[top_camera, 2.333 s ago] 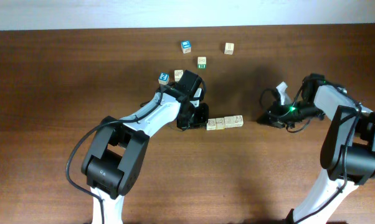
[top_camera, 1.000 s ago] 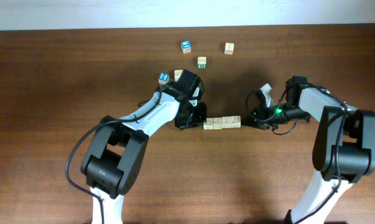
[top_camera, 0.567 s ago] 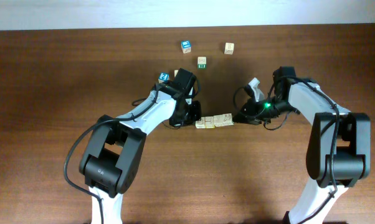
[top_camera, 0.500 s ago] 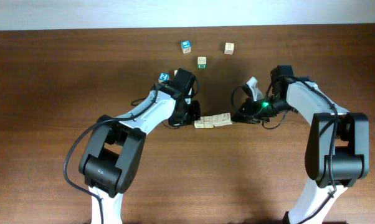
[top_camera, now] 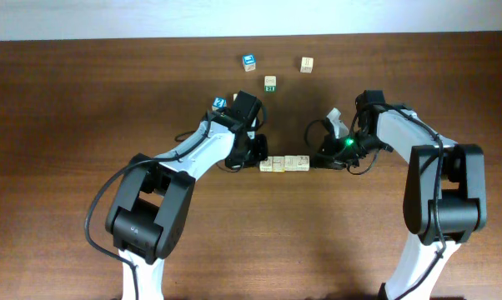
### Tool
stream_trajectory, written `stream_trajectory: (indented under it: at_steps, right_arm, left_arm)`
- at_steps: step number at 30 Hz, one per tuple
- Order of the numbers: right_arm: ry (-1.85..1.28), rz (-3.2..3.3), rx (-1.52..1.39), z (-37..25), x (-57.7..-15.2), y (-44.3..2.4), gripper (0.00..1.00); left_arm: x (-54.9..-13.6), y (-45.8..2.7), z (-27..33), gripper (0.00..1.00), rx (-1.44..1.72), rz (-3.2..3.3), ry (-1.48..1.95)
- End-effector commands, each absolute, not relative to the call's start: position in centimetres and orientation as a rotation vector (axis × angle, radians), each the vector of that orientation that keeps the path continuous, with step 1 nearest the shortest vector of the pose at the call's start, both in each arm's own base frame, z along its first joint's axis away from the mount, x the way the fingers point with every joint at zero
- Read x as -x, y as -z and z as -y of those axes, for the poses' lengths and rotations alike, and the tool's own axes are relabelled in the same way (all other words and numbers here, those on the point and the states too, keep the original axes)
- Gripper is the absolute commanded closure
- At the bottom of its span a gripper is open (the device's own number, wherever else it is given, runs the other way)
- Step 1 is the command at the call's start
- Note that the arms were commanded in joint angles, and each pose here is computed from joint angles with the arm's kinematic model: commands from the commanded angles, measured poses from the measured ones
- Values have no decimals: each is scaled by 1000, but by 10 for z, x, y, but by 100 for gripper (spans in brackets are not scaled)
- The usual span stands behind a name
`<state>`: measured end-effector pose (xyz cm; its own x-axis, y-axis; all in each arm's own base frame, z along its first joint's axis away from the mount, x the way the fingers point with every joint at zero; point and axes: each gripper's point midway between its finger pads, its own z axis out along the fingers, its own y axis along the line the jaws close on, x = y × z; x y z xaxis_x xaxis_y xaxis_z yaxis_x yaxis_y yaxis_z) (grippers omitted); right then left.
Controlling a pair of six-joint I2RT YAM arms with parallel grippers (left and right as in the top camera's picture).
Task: Rotate 4 blocks
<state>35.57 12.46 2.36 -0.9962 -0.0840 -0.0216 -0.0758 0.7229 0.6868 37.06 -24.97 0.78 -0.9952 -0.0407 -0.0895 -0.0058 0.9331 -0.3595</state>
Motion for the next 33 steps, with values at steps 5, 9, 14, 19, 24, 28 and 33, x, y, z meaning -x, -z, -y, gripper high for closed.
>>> stream_trajectory:
  at_steps: [5, 9, 14, 19, 24, 28, 33]
  right_arm:
    - [1212, 2829, -199, -163, -346, -26, 96]
    - [940, 2930, -94, -140, -351, -5, 96]
    - [893, 2939, -51, -136, -352, -3, 87]
    - [847, 2941, -42, -132, -359, -20, 64]
    - [714, 2962, -5, -120, -359, -19, 60]
    - [636, 2993, -9, -111, -361, -30, 60]
    - [615, 3156, -72, -114, -385, -132, 59]
  left_arm:
    - [-359, -22, 291, 100, -66, -2983, 800]
    - [-366, -18, 282, 100, -50, -2967, 698]
    - [-375, -12, 267, 100, -67, -2942, 542]
    - [-379, -15, 246, 100, -31, -2959, 357]
    - [-381, -22, 231, 100, -20, -2966, 220]
    - [-392, -39, 217, 100, -71, -2965, 181]
    - [-428, -120, 178, 100, -128, -2917, 158]
